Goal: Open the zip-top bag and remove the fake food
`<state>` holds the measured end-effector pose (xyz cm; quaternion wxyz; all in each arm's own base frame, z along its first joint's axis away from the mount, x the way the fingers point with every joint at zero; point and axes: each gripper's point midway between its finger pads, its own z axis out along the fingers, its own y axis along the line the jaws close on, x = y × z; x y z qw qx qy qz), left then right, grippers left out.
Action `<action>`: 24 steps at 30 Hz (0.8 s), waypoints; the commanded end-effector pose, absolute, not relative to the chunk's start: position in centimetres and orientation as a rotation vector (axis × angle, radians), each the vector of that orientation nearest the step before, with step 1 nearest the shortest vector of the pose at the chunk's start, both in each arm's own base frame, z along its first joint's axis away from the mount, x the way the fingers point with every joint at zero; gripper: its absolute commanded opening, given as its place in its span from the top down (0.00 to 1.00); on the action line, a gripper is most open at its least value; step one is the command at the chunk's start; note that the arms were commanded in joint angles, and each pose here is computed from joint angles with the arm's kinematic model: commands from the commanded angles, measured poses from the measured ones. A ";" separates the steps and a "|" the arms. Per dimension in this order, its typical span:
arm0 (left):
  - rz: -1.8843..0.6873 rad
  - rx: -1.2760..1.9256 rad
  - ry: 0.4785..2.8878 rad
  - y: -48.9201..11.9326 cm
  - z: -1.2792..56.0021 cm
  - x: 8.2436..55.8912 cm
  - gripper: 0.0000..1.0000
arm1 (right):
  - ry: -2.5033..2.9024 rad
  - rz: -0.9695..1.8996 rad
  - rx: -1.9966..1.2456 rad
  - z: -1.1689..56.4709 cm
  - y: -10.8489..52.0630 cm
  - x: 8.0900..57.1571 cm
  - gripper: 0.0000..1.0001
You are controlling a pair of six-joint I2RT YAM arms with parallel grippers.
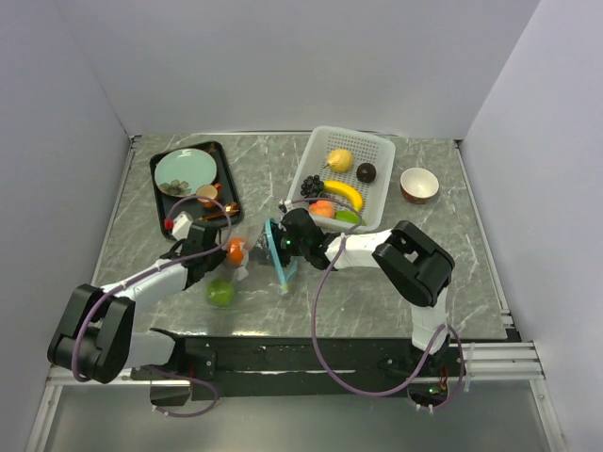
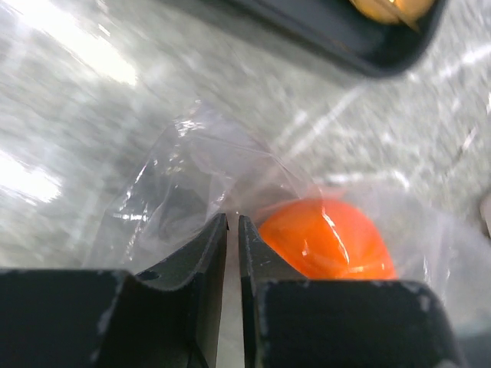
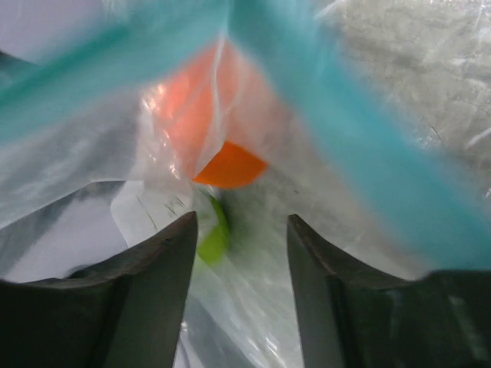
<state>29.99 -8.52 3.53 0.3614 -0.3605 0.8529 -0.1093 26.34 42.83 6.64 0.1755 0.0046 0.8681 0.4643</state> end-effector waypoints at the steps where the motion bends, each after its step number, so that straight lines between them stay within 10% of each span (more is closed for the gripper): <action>1: -0.319 -0.925 2.173 -9.6 4.2 29.9 0.82 | 2.408 1.321 0.006 7.7 43.6 27.0 0.34; 24: -0.391 -0.900 2.116 -10.6 8.8 31.8 0.81 | 2.322 1.293 0.076 9.5 45.6 30.2 0.24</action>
